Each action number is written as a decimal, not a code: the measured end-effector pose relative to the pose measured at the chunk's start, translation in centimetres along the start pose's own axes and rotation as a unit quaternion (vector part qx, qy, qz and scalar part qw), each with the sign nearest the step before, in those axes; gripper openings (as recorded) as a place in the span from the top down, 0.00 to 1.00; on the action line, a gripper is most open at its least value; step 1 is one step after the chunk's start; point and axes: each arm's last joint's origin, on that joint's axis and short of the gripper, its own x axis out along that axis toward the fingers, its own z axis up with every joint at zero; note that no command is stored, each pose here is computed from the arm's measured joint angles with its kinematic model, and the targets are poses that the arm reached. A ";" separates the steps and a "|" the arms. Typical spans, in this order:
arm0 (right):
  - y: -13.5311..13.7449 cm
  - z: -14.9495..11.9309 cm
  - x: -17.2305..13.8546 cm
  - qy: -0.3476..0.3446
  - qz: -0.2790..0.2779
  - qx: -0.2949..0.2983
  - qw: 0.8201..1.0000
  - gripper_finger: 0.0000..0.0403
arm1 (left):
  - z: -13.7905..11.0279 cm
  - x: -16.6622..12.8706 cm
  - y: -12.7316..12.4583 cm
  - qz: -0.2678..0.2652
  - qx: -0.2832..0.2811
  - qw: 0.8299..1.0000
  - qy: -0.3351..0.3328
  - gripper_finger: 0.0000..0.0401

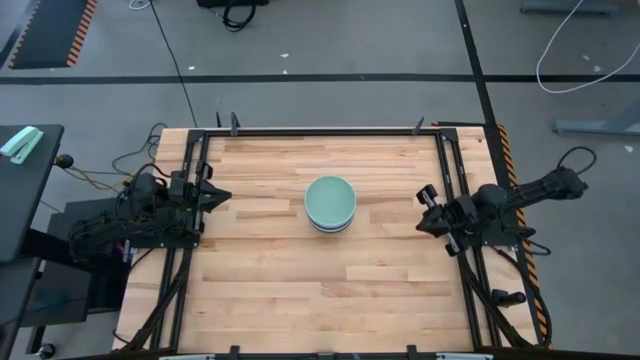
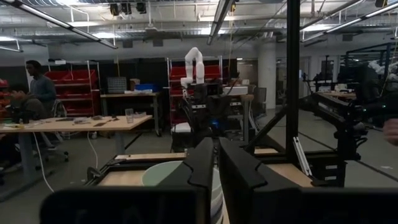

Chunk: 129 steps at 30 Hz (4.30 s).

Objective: Nest bowls inside each other
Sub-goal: Return to Home Position

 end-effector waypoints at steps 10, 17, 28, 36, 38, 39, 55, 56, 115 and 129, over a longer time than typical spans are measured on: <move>-0.1 0.0 0.0 -0.002 -0.011 0.065 0.998 0.96 | 0.0 0.0 0.0 0.000 -0.003 1.000 0.000 0.95; -0.1 0.8 0.0 -0.042 -0.009 0.032 0.999 0.95 | 0.0 0.0 0.0 0.000 -0.003 1.000 0.000 0.92; 0.5 3.4 -0.9 -0.168 0.068 -0.022 0.983 0.96 | 0.1 0.0 0.0 0.000 -0.012 1.000 -0.004 0.94; 0.3 3.7 -1.5 -0.172 0.067 -0.027 0.982 0.96 | 0.0 0.0 0.0 0.000 -0.013 1.000 0.001 0.94; 0.2 3.7 -1.6 -0.172 0.063 -0.025 0.983 0.96 | 0.0 0.0 0.0 0.000 -0.012 1.000 0.001 0.93; 0.2 3.8 -1.7 -0.176 0.062 -0.027 0.982 0.96 | 0.0 0.0 0.0 0.000 -0.012 1.000 0.001 0.93; 0.5 4.6 -3.1 -0.207 0.063 -0.039 0.976 0.96 | 1.3 -0.1 -0.1 -0.003 -0.004 0.998 -0.066 0.94; 0.5 4.6 -3.1 -0.206 0.063 -0.038 0.976 0.96 | 1.3 -0.1 -0.1 -0.003 -0.005 0.998 -0.067 0.94; 0.0 -1.2 -2.3 0.091 0.036 0.026 0.995 0.96 | -5.5 0.4 0.6 0.045 -0.018 0.999 0.006 0.94; -0.8 -2.1 -2.6 0.137 -0.093 0.020 0.986 0.96 | -6.7 0.3 0.8 0.080 -0.025 0.994 0.064 0.91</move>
